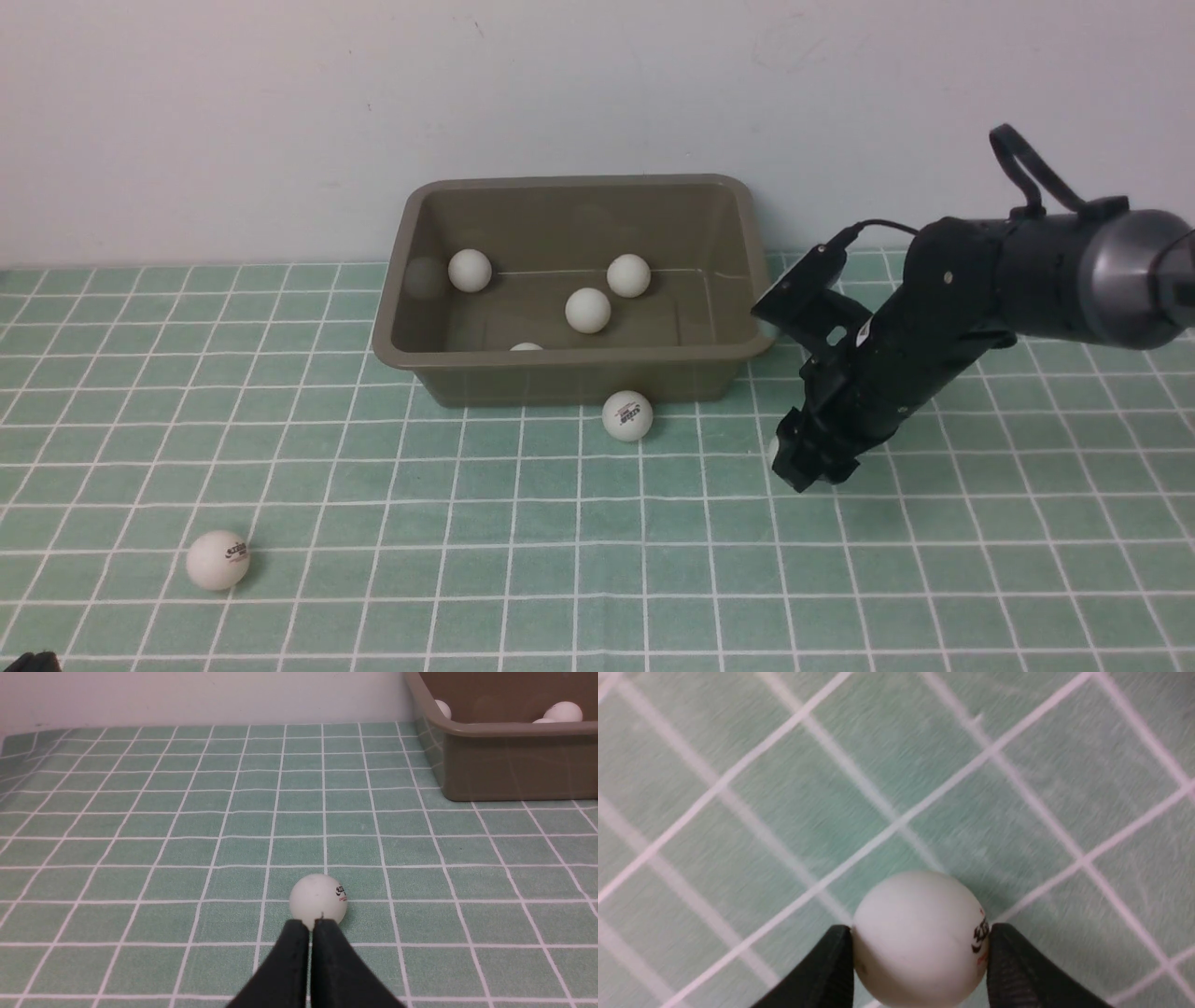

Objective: Put the table tennis balls in the box on the green coffee tablecloth.
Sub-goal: 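Reach for and grasp a ping pong ball on the table, then release the ping pong ball into the bin and lift the gripper away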

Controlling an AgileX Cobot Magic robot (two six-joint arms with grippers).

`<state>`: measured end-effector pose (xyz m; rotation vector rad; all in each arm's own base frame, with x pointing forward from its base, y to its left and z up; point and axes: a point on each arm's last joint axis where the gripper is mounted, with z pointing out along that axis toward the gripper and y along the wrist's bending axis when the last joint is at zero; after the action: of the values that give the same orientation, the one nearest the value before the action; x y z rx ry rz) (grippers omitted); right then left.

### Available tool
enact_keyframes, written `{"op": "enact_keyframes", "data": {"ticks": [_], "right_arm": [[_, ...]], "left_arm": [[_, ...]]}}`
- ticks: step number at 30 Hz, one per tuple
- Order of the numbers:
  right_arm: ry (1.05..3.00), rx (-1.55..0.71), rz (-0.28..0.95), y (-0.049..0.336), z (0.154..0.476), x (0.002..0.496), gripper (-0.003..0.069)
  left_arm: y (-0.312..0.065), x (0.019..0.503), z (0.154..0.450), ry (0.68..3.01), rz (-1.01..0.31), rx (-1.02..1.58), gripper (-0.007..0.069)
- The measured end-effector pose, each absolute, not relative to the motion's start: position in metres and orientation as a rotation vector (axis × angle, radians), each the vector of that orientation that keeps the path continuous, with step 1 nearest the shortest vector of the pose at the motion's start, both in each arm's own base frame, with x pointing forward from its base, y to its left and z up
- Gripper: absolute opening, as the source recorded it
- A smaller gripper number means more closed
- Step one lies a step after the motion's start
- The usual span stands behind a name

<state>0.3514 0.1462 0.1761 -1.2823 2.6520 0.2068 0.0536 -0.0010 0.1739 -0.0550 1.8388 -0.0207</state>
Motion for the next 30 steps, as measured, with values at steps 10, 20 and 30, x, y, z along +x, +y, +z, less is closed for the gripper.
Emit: {"op": "enact_keyframes", "data": {"ticks": [10,20,30], "right_arm": [[2.318,-1.177,0.279,0.161,0.337,0.366,0.0335],[2.183,-0.934,0.325,0.189,0.284,0.437,0.0335],[2.285,-0.905,0.358,0.197,0.218,0.458,0.0357]], "left_arm": [[-0.001,0.054,0.174,1.839,-0.021,-0.055,-0.0005],[-0.001,0.054,0.174,1.839,-0.021,-0.055,-0.0005],[-0.001,0.054,0.174,1.839,-0.021,-0.055,-0.0005]]}}
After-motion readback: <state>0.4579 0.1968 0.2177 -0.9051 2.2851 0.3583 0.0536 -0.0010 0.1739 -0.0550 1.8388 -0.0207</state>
